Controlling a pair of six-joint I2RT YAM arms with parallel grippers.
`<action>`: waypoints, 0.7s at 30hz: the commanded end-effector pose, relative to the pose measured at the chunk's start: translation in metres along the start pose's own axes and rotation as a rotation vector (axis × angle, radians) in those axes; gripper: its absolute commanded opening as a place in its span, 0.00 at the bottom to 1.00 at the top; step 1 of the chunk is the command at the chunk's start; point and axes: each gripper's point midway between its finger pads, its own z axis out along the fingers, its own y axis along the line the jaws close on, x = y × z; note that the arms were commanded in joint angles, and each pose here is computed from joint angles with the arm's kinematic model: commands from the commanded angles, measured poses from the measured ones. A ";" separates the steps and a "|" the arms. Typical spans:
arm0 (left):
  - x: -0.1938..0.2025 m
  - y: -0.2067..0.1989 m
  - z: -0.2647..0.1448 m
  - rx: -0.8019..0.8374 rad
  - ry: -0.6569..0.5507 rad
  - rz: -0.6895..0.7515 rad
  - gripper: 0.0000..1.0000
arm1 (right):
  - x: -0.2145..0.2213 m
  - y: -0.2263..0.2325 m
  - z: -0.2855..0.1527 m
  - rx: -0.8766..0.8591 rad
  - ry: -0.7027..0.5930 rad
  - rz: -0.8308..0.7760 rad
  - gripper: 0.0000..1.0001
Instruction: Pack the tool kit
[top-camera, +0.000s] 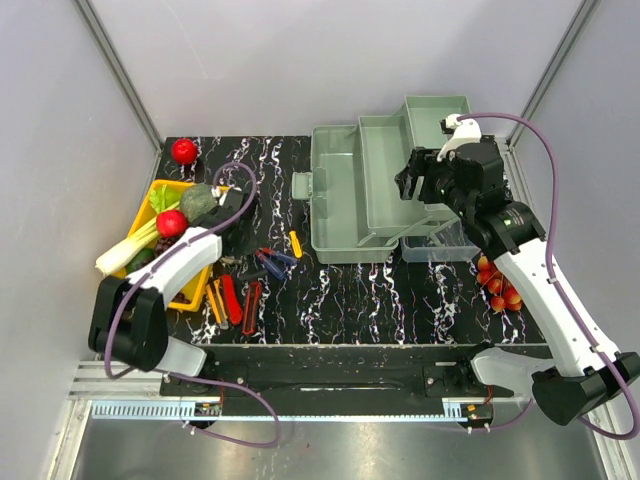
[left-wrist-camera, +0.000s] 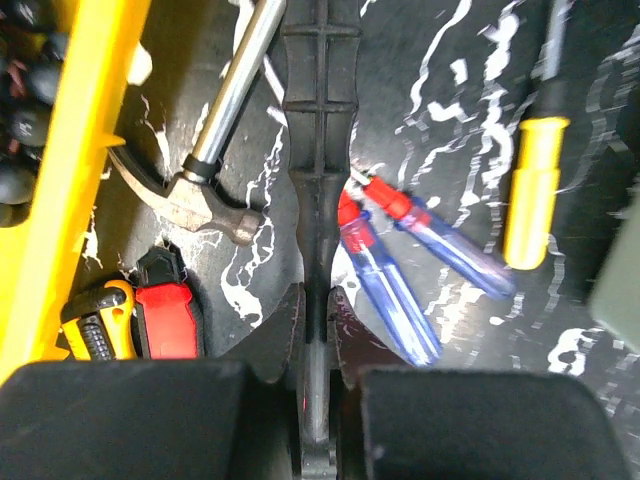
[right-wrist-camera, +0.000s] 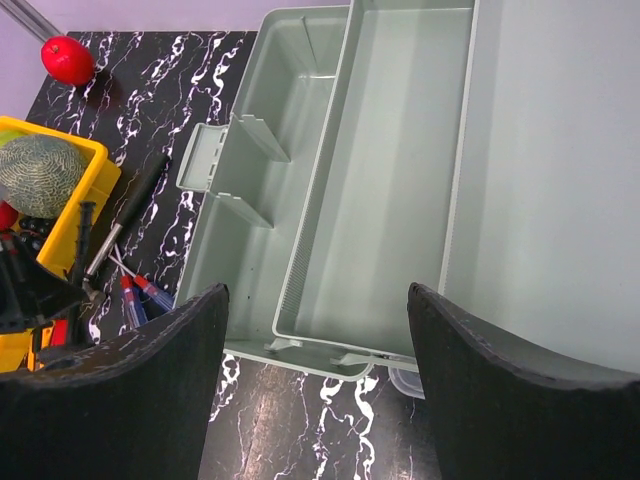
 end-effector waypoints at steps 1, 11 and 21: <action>-0.057 -0.016 -0.054 0.093 -0.182 -0.047 0.00 | -0.018 -0.001 -0.007 0.009 -0.067 -0.008 0.78; -0.127 -0.127 -0.163 0.563 -0.321 -0.101 0.00 | -0.027 0.002 -0.022 -0.017 -0.124 -0.002 0.85; -0.129 -0.248 -0.135 0.795 -0.226 -0.055 0.00 | -0.026 -0.008 -0.048 0.013 -0.159 0.022 0.86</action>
